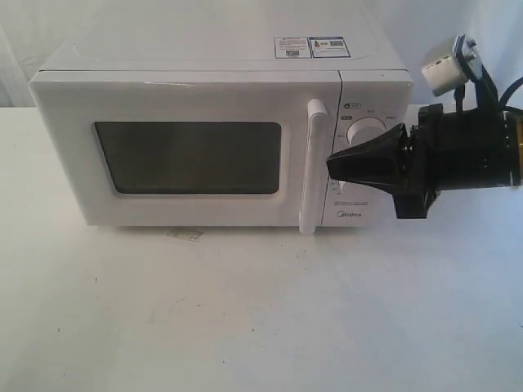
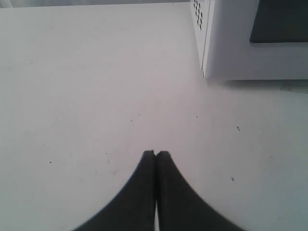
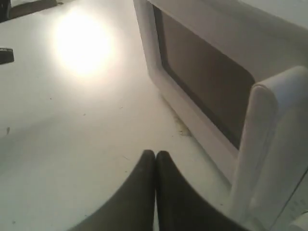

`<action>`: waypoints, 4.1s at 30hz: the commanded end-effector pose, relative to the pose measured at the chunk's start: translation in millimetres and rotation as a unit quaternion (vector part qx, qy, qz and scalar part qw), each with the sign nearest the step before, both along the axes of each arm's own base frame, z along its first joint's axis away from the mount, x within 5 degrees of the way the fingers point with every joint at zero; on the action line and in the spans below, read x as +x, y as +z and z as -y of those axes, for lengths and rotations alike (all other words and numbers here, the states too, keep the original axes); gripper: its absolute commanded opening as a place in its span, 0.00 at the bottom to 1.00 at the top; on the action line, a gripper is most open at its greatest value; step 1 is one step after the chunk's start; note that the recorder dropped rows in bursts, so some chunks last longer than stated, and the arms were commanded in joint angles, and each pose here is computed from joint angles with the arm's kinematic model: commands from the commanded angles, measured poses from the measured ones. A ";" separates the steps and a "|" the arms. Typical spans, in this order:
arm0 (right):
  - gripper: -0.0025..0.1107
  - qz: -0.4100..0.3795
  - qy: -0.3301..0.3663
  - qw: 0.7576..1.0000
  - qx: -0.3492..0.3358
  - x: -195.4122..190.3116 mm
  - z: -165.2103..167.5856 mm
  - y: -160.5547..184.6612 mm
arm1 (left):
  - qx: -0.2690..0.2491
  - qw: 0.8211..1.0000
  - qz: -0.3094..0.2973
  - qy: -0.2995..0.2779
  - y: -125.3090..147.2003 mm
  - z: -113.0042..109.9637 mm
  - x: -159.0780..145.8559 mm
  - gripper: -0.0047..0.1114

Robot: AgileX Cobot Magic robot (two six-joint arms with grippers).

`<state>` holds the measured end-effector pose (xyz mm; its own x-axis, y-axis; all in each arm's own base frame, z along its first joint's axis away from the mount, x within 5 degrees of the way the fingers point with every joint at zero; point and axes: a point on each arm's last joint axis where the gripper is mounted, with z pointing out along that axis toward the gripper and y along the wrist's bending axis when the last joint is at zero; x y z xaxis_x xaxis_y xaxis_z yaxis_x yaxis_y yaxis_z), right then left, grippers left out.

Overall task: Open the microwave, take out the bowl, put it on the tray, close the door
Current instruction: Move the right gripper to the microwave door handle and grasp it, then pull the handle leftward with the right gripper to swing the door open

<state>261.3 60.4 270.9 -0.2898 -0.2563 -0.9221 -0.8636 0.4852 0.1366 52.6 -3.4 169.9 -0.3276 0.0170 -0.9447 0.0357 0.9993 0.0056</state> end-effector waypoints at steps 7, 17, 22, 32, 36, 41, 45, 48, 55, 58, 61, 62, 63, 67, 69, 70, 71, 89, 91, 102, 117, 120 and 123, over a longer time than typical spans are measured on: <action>0.02 0.137 0.007 0.985 -0.109 15.7 15.2 -9.7 | -0.004 1.000 0.002 -0.003 -0.7 0.5 0.0 0.04; 0.04 0.128 -0.019 0.990 -0.054 24.2 13.3 -11.0 | -0.004 1.000 0.002 -0.003 -0.7 0.5 0.0 0.04; 0.38 0.131 -0.046 0.990 -0.021 27.6 13.5 -5.3 | -0.004 1.000 0.002 -0.003 -0.7 0.5 0.0 0.04; 0.51 0.136 -0.032 0.990 -0.016 40.3 1.1 -25.8 | -0.004 1.000 0.002 -0.003 -0.7 0.5 0.0 0.04; 0.51 0.124 -0.081 0.989 -0.029 48.5 -13.2 -30.6 | -0.004 1.000 0.002 -0.003 -0.7 0.5 0.0 0.04; 0.51 0.125 -0.075 0.989 -0.015 48.5 -31.2 -32.2 | -0.004 1.000 0.002 -0.003 -0.7 0.5 0.0 0.04; 0.51 0.127 -0.080 0.988 -0.030 49.6 -37.3 -35.7 | -0.004 1.000 0.002 -0.003 -0.7 0.5 0.0 0.04; 0.51 0.122 -0.095 0.987 -0.031 51.5 -35.6 -36.0 | -0.004 1.000 0.002 -0.003 -0.7 0.5 0.0 0.04; 0.34 0.115 -0.115 0.986 -0.017 53.7 -34.2 -34.3 | -0.004 1.000 0.002 -0.003 -0.7 0.5 0.0 0.04; 0.17 0.105 -0.119 0.987 -0.010 53.7 -34.2 -34.3 | -0.004 1.000 0.002 -0.003 -0.7 0.5 0.0 0.04; 0.02 0.105 -0.116 0.988 -0.011 53.3 -34.5 -34.6 | -0.004 1.000 0.002 -0.003 -0.7 0.5 0.0 0.04; 0.02 0.105 -0.115 0.988 -0.011 53.2 -34.6 -34.5 | -0.004 1.000 0.002 -0.003 -0.7 0.5 0.0 0.04; 0.02 0.105 -0.115 0.988 -0.011 53.2 -34.6 -34.5 | -0.004 1.000 0.002 -0.003 -0.7 0.5 0.0 0.04; 0.02 0.106 -0.115 0.988 -0.012 53.2 -34.6 -34.5 | -0.004 1.000 0.002 -0.003 -0.7 0.5 0.0 0.04; 0.02 0.106 -0.113 0.988 -0.013 53.0 -34.7 -34.8 | -0.004 1.000 0.002 -0.003 -0.7 0.5 0.0 0.04; 0.02 0.108 -0.108 0.988 -0.018 52.5 -35.0 -35.4 | -0.004 1.000 0.002 -0.003 -0.7 0.5 0.0 0.04; 0.02 0.109 -0.103 0.988 -0.022 52.0 -35.2 -35.9 | -0.004 1.000 0.002 -0.003 -0.7 0.5 0.0 0.04; 0.02 0.023 0.051 0.996 -0.066 18.3 -43.8 -31.6 | -0.004 1.000 0.002 -0.003 -0.7 0.5 0.0 0.04; 0.02 0.026 0.062 0.996 -0.059 15.3 -44.9 -28.3 | -0.004 1.000 0.002 -0.003 -0.7 0.5 0.0 0.04; 0.47 -0.074 0.086 0.994 0.012 0.3 -50.3 -18.2 | -0.004 1.000 0.002 -0.003 -0.7 0.5 0.0 0.04; 0.40 -0.204 0.074 0.973 0.077 -5.9 -47.3 -13.5 | -0.004 1.000 0.002 -0.003 -0.7 0.5 0.0 0.04; 0.34 -0.169 -0.013 0.985 0.041 9.9 -35.8 -20.6 | -0.004 1.000 0.002 -0.003 -0.7 0.5 0.0 0.04; 0.34 -0.155 -0.077 0.985 0.023 20.3 -22.1 -24.2 | -0.004 1.000 0.002 -0.003 -0.7 0.5 0.0 0.04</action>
<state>278.6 91.9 248.8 -0.5787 -0.1590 -0.7999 -0.7293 0.5399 0.4203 52.6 -3.4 169.9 -0.3276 0.0170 -0.9447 0.0357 0.9993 0.0056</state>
